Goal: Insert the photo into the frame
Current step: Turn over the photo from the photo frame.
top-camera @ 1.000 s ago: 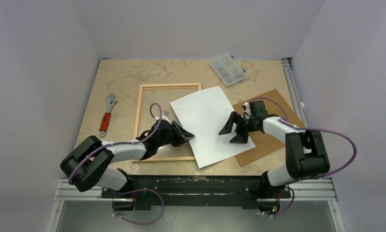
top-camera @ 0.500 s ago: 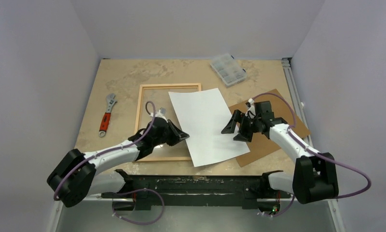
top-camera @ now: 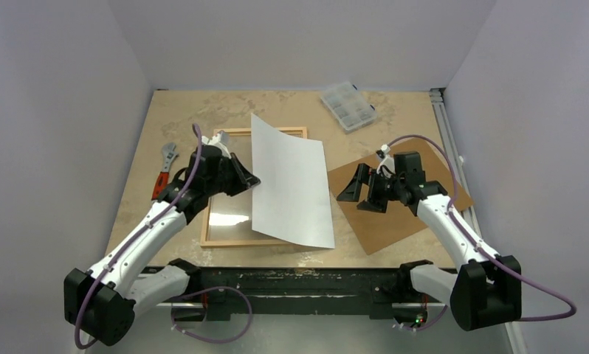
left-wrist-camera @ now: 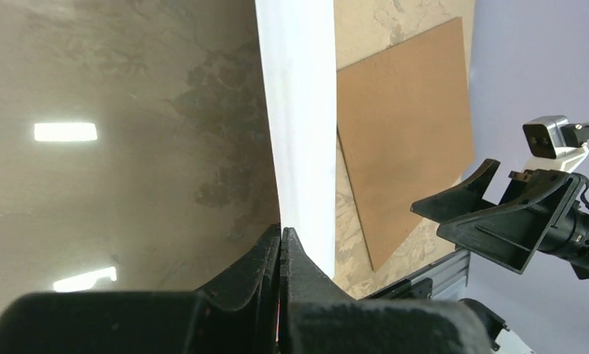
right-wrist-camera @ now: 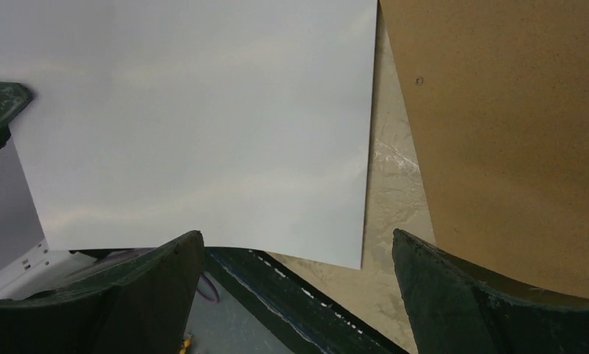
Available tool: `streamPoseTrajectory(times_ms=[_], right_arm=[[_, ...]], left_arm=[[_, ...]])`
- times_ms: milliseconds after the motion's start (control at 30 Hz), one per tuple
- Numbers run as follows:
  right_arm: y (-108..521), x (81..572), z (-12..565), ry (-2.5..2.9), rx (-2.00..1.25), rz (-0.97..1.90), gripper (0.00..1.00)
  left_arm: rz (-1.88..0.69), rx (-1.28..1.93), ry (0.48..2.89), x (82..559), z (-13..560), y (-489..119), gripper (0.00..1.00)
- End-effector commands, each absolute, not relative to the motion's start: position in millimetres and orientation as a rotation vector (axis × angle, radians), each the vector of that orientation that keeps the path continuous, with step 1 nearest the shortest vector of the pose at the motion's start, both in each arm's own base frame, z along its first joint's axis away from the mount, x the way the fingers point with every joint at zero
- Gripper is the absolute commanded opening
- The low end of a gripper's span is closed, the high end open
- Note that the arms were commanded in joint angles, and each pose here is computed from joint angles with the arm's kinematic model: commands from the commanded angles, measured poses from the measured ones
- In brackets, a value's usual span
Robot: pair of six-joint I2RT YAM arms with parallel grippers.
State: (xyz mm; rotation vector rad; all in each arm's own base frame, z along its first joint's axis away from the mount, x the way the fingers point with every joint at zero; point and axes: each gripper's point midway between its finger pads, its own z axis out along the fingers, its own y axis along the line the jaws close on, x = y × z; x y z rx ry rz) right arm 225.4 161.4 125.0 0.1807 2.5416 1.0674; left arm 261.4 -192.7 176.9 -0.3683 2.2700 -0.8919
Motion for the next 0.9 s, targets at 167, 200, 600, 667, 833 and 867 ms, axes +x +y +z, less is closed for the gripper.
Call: streamPoseTrajectory(times_ms=[167, 200, 600, 667, 833, 867], right_arm=[[161, 225, 133, 2.535, 0.076, 1.059, 0.98], [161, 224, 131, 2.537, 0.076, 1.051, 0.98], [163, 217, 126, 2.521, 0.060, 1.088, 0.98], [164, 218, 125, 2.526, 0.061, 1.093, 0.98], [163, 219, 122, 2.540, 0.058, 1.084, 0.98], [163, 219, 121, 2.539, 0.058, 1.083, 0.98]], left_arm=[[-0.718, -0.276, 2.334, 262, 193, -147, 0.00], [-0.712, -0.285, 2.333, 264, 192, -143, 0.00], [-0.678, -0.409, 2.306, 284, 187, -99, 0.00], [-0.679, -0.438, 2.292, 286, 187, -93, 0.00], [-0.688, -0.502, 2.246, 294, 187, -80, 0.00], [-0.684, -0.517, 2.234, 296, 187, -75, 0.00]])
